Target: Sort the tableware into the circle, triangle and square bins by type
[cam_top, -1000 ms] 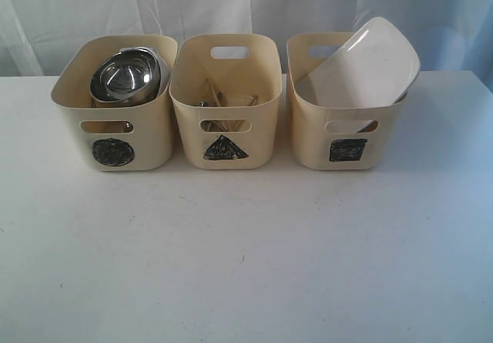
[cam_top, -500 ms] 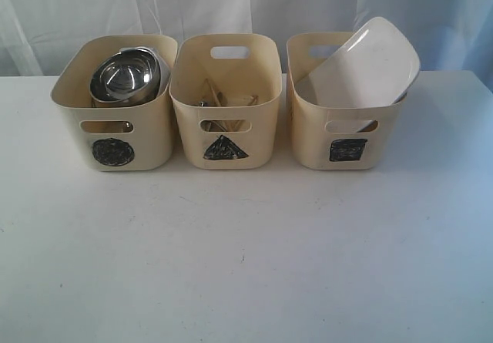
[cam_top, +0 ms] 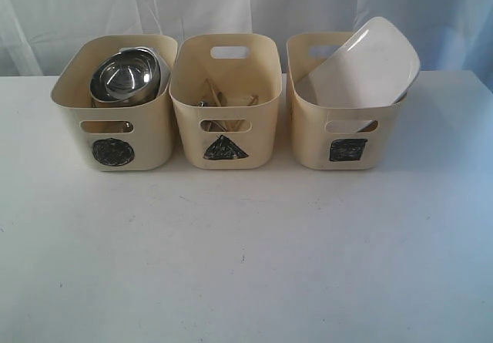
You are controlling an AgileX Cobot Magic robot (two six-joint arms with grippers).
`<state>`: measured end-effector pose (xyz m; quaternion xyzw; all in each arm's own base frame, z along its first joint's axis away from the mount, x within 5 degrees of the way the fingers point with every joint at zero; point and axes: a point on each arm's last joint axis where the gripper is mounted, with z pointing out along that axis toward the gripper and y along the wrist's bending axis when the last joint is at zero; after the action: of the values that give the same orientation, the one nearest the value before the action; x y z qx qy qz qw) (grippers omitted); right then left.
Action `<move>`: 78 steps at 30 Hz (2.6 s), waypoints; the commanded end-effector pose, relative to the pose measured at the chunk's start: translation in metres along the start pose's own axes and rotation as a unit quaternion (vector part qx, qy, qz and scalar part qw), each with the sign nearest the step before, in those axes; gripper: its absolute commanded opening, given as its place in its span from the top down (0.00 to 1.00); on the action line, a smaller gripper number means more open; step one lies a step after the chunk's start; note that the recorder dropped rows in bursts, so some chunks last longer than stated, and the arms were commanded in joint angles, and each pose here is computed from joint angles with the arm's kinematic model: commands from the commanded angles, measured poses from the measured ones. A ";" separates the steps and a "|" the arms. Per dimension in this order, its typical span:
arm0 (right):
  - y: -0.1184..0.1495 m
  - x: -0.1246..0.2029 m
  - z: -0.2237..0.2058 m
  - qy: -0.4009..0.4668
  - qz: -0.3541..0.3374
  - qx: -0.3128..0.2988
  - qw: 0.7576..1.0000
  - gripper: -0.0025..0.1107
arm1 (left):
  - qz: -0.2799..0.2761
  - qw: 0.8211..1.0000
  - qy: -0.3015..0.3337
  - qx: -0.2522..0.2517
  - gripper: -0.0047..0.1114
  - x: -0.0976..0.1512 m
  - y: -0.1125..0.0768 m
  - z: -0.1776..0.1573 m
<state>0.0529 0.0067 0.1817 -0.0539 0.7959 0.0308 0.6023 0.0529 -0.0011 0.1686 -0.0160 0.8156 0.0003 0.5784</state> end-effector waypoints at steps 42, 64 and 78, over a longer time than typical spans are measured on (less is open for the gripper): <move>-0.003 -0.001 0.000 -0.010 -0.041 0.015 0.999 0.98 | -0.001 1.000 -0.005 0.022 0.96 -0.001 -0.003 0.000; -0.003 -0.001 0.000 -0.010 -0.041 0.015 0.999 0.98 | -0.001 1.000 -0.005 0.021 0.96 -0.001 -0.003 0.000; -0.003 -0.001 0.000 -0.010 -0.041 0.015 0.999 0.98 | -0.001 1.000 -0.005 0.021 0.96 -0.001 -0.003 0.000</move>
<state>0.0533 0.0042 0.1822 -0.0746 0.7928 -0.0022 0.6049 0.0528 -0.0030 0.1686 -0.0022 0.8157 -0.0108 0.5784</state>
